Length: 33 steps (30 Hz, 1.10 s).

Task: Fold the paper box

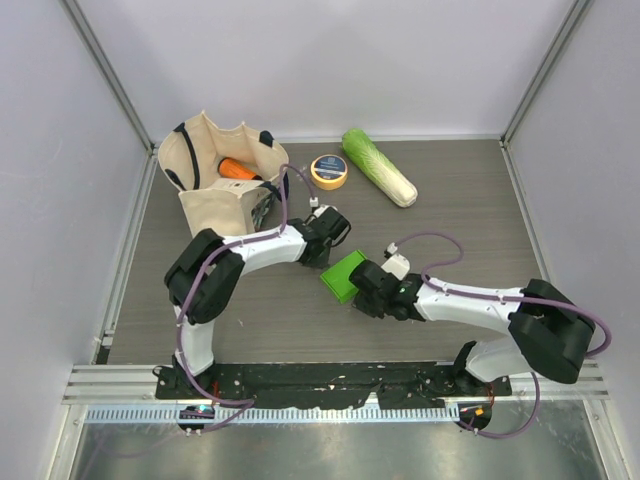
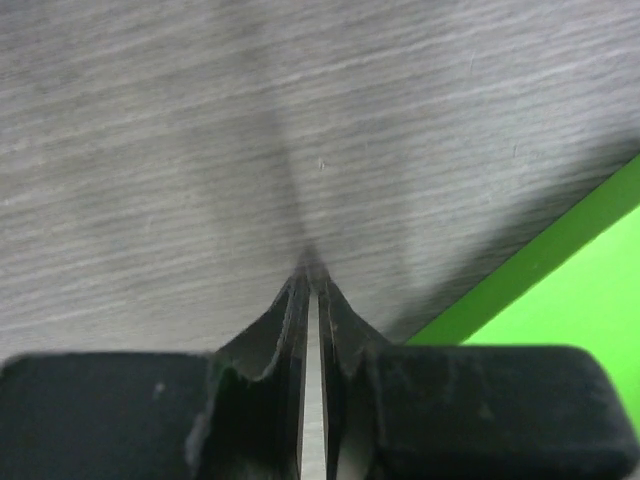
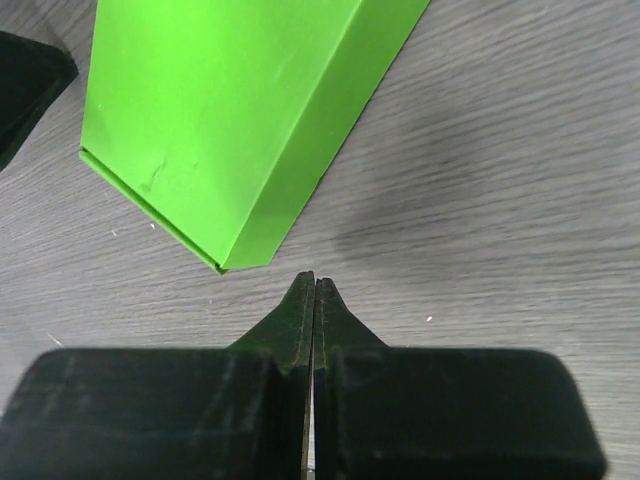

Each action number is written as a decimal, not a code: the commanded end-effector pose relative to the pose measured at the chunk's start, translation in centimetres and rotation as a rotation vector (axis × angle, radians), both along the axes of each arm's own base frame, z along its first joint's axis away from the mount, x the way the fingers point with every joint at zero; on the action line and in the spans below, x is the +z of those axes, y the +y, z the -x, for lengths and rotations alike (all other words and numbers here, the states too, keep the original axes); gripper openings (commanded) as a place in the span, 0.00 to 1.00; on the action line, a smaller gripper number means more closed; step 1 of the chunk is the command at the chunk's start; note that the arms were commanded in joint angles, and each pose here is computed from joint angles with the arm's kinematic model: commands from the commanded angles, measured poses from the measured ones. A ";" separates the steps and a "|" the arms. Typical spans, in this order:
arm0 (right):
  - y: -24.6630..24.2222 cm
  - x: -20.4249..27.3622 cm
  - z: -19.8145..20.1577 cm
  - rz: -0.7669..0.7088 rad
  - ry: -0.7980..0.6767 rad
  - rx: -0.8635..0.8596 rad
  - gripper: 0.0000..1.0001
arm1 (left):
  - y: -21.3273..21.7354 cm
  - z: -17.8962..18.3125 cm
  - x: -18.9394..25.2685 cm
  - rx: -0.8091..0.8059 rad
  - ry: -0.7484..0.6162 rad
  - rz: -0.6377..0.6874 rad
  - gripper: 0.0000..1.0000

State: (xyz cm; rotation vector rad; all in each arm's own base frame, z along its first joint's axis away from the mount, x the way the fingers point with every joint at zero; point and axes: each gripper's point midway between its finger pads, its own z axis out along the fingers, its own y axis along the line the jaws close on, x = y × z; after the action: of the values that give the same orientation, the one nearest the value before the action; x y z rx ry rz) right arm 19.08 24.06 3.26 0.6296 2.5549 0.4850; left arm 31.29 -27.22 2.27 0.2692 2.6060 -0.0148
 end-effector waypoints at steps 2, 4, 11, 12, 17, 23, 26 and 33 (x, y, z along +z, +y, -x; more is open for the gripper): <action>1.5 1.0 -1.6 -0.058 -0.041 -0.121 0.01 | 0.3 1.6 -0.2 -0.010 0.027 0.038 0.09; 1.7 0.8 -1.9 -0.071 -0.037 -0.145 0.01 | 0.4 2.3 -0.6 -0.011 0.045 0.054 0.08; 2.7 -0.3 -2.6 -0.089 -0.043 -0.166 0.01 | -0.3 3.6 -0.8 -0.044 0.077 0.116 0.04; 2.9 -0.6 -2.6 -0.097 -0.041 -0.170 0.01 | -0.5 4.0 -1.0 -0.055 0.092 0.128 0.02; 3.9 0.7 -4.6 -0.187 -0.129 -0.224 0.01 | -4.2 7.6 -0.6 -0.211 0.204 0.272 0.00; 3.7 1.8 -6.1 -0.298 -0.209 -0.271 0.01 | -5.0 12.5 -0.6 -0.314 0.272 0.354 0.00; 2.2 1.2 -4.9 -0.235 -0.161 -0.257 0.01 | -2.7 11.8 -0.2 -0.274 0.217 0.255 0.00; -2.8 1.4 -1.3 -0.004 -0.126 -0.082 0.07 | -0.4 5.8 5.7 -0.161 -0.065 0.179 0.25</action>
State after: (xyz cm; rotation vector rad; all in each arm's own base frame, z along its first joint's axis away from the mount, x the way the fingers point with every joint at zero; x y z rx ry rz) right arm 21.77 24.82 4.48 0.8407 2.3451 0.6507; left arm 21.14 -28.92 3.59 0.5162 2.6528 -0.4077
